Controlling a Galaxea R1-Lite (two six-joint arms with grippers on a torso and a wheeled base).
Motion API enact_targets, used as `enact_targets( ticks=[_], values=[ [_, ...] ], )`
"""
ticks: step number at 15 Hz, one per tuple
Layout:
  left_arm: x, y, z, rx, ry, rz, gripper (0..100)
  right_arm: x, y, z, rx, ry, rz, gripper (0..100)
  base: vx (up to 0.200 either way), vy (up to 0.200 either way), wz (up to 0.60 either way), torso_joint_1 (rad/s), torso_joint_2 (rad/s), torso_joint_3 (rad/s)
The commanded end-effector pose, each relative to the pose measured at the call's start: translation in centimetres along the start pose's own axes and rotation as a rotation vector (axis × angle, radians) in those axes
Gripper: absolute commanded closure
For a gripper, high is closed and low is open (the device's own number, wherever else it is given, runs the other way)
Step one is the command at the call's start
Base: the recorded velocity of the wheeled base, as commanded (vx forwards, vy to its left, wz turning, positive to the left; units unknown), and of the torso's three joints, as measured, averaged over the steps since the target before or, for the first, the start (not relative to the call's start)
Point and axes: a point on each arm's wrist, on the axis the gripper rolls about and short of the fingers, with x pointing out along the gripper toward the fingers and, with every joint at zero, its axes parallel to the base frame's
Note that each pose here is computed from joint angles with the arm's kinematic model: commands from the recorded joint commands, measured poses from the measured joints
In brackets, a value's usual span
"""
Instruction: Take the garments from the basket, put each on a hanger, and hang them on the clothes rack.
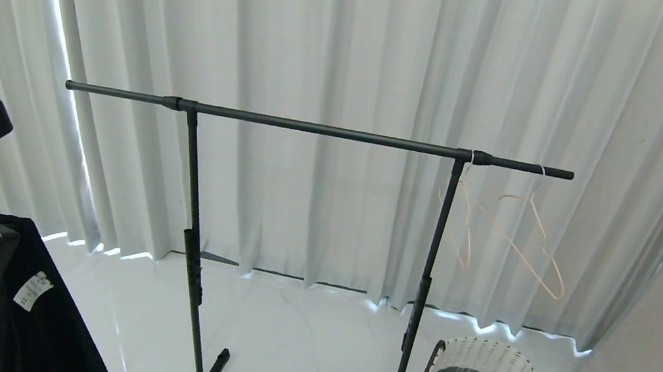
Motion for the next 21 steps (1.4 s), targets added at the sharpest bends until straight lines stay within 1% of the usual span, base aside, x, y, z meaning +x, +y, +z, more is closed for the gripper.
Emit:
enact_targets(
  ticks=[1, 4, 5, 8, 15, 18, 19, 21],
  values=[
    [-0.1, 0.1, 0.0, -0.003, -0.005, 0.001, 100, 0.0, 0.2, 0.0, -0.005, -0.005, 0.018, 0, 0.2, 0.0, 0.0, 0.002, -0.01, 0.002],
    [0.0, 0.1, 0.1, -0.002, -0.003, 0.002, 100, 0.1, 0.6, -0.1, -0.014, -0.012, 0.092, 0, 0.2, 0.0, 0.0, -0.002, 0.0, 0.002],
    [0.0, 0.1, 0.1, -0.002, -0.003, 0.002, 100, 0.1, 0.8, -0.2, -0.034, -0.011, 0.11, 0, 0.2, 0.0, 0.0, -0.007, 0.0, 0.002],
    [0.0, 0.0, 0.1, -0.001, -0.003, 0.0, 100, 0.6, 1.0, -0.2, -0.056, -0.001, 0.121, 0, 0.2, 0.0, 0.0, 0.004, 0.0, -0.001],
    [-0.1, 0.1, 0.2, -0.004, -0.008, 0.003, 100, 2.5, 1.3, 0.0, -0.052, 0.008, 0.121, 0, 0.2, 0.0, 0.0, 0.003, 0.0, 0.002],
    [0.0, 0.1, 0.2, -0.002, -0.003, 0.008, 100, 3.9, 1.0, -0.3, -0.022, 0.05, 0.106, 0, 0.2, 0.0, 0.0, 0.004, 0.0, 0.002],
    [-0.1, 0.2, 0.3, 0.008, -0.004, 0.028, 100, 4.9, 0.7, -0.4, 0.008, 0.053, 0.101, 0, 0.0, 0.0, 0.0, 0.0, 0.0, 0.0],
    [0.0, 0.2, 0.2, 0.036, 0.002, 0.037, 100, 7.1, 0.1, -0.7, 0.054, 0.063, 0.119, 0, 0.0, 0.0, 0.0, 0.0, 0.0, 0.0]
  ],
)
